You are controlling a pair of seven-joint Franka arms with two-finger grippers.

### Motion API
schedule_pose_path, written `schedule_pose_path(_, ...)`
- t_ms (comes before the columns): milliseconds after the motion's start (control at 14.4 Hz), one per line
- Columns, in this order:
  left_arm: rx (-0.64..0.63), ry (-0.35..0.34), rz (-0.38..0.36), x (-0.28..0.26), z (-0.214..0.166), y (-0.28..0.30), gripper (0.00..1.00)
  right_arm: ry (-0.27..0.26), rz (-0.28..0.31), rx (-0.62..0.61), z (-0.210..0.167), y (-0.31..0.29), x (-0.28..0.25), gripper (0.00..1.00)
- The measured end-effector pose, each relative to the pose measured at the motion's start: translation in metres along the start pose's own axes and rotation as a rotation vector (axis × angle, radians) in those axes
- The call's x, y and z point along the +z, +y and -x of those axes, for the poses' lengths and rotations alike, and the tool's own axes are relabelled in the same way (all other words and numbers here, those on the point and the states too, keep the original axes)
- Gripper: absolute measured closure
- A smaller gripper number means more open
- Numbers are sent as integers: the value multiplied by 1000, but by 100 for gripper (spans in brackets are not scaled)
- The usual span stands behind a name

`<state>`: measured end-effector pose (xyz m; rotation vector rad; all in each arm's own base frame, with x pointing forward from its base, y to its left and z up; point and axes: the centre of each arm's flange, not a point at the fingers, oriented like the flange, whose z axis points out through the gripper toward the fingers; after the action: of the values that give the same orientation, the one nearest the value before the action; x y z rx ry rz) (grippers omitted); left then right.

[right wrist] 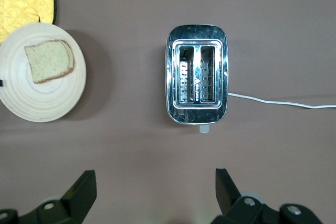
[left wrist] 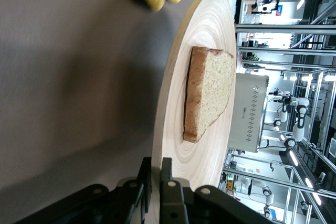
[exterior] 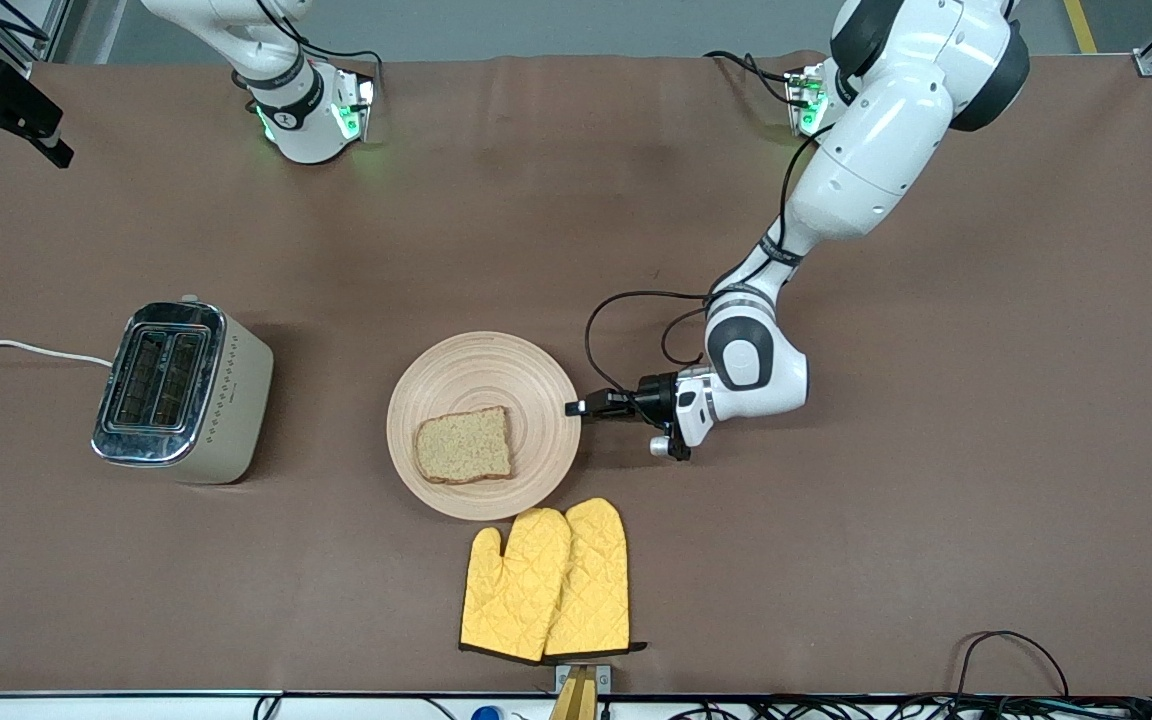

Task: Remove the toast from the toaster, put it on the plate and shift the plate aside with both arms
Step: 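Slide the plate with the left gripper away from the toaster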

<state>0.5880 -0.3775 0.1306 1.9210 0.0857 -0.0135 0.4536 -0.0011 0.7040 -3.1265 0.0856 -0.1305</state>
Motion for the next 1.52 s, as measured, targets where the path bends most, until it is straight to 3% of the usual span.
schedule_pose_path(347,148,49,-71,-126,-60,34,90,0,0,-3,0,-1,0,0)
schedule_pose_path(624,145,9,-8,-256,-80,0,90,0,-1,-7,0,-3,0,0)
schedule_pose_path(901,144,-3,-90,-363,-82,-53,90,0,-1,-15,0,-7,0,0)
schedule_pose_path(1178,123,28,-173,-475,-72,-97,90,0,-2,-19,0,-9,0,0)
schedule_pose_path(1525,57,69,-195,-537,-53,-148,90,0,-2,-28,1,-13,0,0)
